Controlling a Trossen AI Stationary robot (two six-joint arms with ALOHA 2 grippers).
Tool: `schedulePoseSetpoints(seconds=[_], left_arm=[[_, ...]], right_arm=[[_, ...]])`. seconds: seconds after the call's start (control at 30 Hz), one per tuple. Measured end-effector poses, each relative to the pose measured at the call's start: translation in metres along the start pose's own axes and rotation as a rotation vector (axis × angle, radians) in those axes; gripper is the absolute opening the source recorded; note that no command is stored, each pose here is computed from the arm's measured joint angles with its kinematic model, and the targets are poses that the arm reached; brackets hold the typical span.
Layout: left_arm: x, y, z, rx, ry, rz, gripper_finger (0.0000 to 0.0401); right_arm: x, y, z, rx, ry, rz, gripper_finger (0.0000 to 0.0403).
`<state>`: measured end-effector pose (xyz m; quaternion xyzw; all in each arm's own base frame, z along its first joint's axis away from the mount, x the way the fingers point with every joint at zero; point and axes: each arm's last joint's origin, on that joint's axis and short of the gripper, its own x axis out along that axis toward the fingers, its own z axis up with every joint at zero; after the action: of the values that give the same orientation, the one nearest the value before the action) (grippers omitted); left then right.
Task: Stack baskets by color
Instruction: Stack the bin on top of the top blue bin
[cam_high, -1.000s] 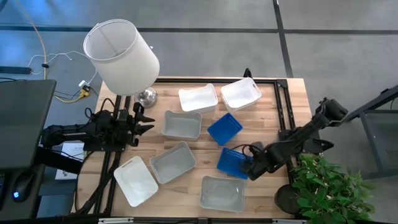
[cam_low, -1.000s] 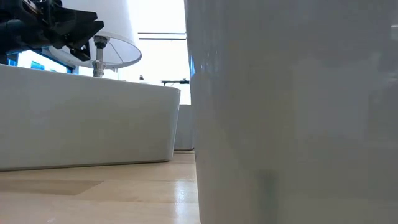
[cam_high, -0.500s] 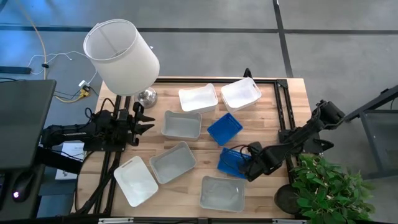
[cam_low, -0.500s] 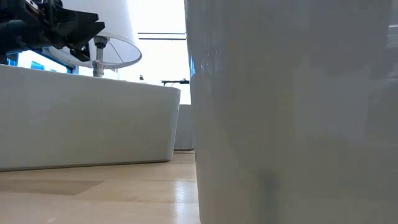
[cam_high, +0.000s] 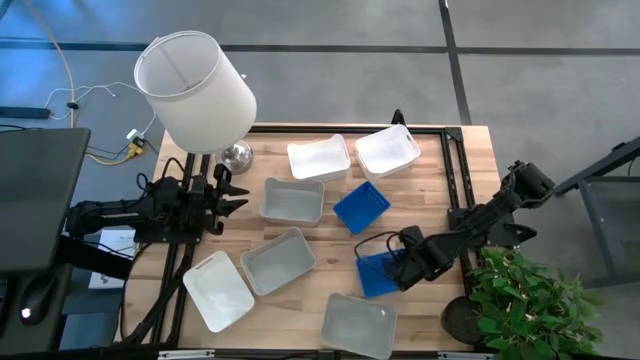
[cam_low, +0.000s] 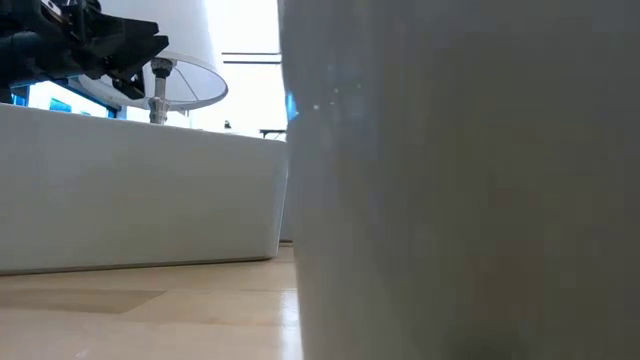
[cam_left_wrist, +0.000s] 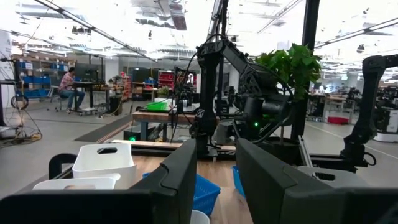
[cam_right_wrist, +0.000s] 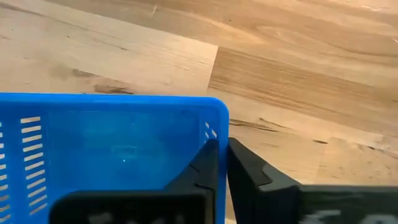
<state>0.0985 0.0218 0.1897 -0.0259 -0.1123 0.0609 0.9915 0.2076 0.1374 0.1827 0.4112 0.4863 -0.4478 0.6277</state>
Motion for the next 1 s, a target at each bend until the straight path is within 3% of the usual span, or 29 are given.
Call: schedulePoseSetpoints(seconds=[0.7, 0.9, 1.0], left_arm=[[0.0, 0.001, 0.0, 0.0, -0.002, 0.025, 0.0101], [0.0, 0.001, 0.0, 0.0, -0.004, 0.038, 0.0101], [0.0, 0.001, 0.0, -0.008, -0.003, 0.037, 0.0101]], right_arm=[[-0.002, -0.003, 0.002, 0.004, -0.03, -0.009, 0.0001], [-0.021, -0.014, 0.012, 0.009, -0.057, 0.028, 0.0001], [-0.037, -0.022, 0.02, 0.003, -0.105, 0.098, 0.0]])
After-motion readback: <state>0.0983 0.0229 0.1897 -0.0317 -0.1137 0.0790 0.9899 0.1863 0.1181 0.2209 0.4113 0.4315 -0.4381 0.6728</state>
